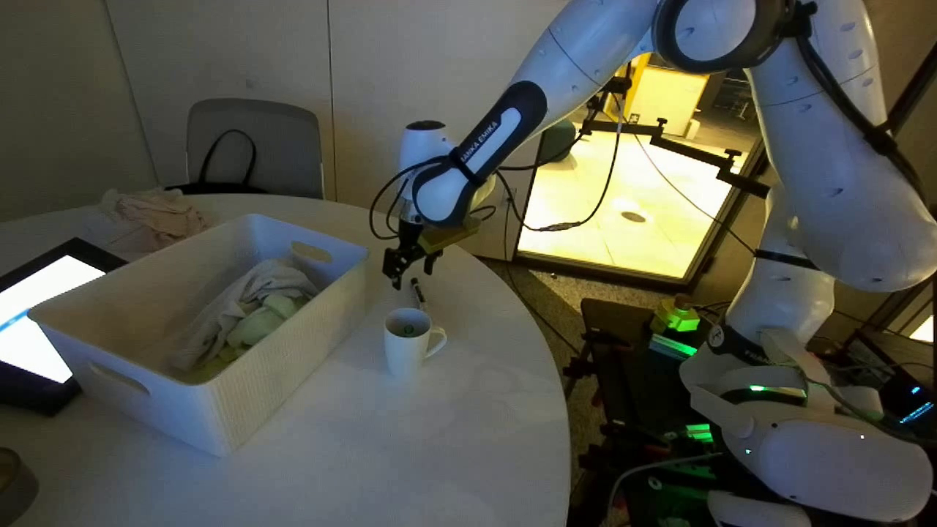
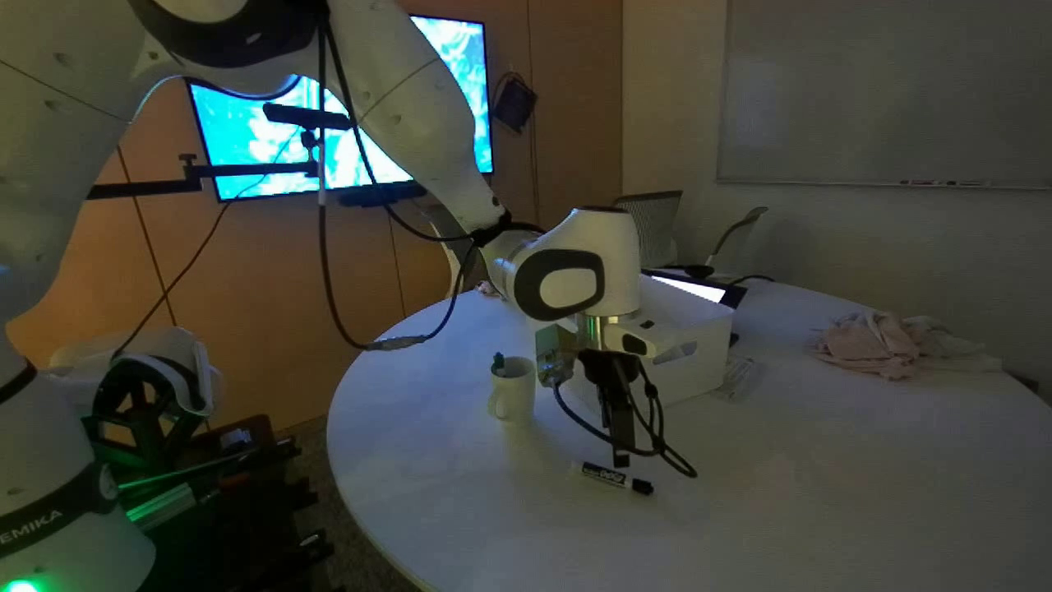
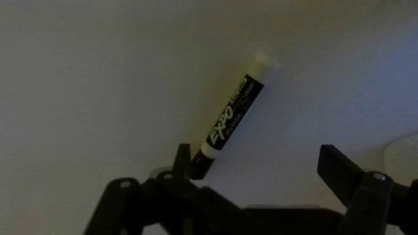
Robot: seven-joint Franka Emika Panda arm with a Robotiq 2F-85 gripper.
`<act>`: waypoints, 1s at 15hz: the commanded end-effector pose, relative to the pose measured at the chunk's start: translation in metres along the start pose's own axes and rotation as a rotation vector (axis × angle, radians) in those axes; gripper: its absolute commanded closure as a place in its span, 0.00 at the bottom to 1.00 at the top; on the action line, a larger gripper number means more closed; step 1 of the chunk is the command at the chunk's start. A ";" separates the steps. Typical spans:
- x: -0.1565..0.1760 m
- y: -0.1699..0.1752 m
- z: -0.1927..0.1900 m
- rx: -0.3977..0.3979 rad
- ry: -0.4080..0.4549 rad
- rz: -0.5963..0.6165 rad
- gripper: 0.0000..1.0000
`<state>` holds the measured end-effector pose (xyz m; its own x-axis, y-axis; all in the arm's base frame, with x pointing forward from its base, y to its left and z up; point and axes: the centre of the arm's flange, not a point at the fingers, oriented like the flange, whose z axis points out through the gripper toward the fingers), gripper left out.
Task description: Put the cloths in the box and put the markers in the cup
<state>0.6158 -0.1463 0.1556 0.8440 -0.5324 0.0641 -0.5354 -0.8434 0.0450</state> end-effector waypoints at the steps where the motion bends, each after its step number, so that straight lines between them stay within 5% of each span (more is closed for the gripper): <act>1: 0.017 0.015 -0.004 0.001 0.033 0.113 0.00; 15: 0.015 0.028 0.038 -0.048 -0.057 0.212 0.00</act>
<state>0.6028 -0.1785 0.1291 0.7312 -0.6817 0.0257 -0.6807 -0.7266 0.0931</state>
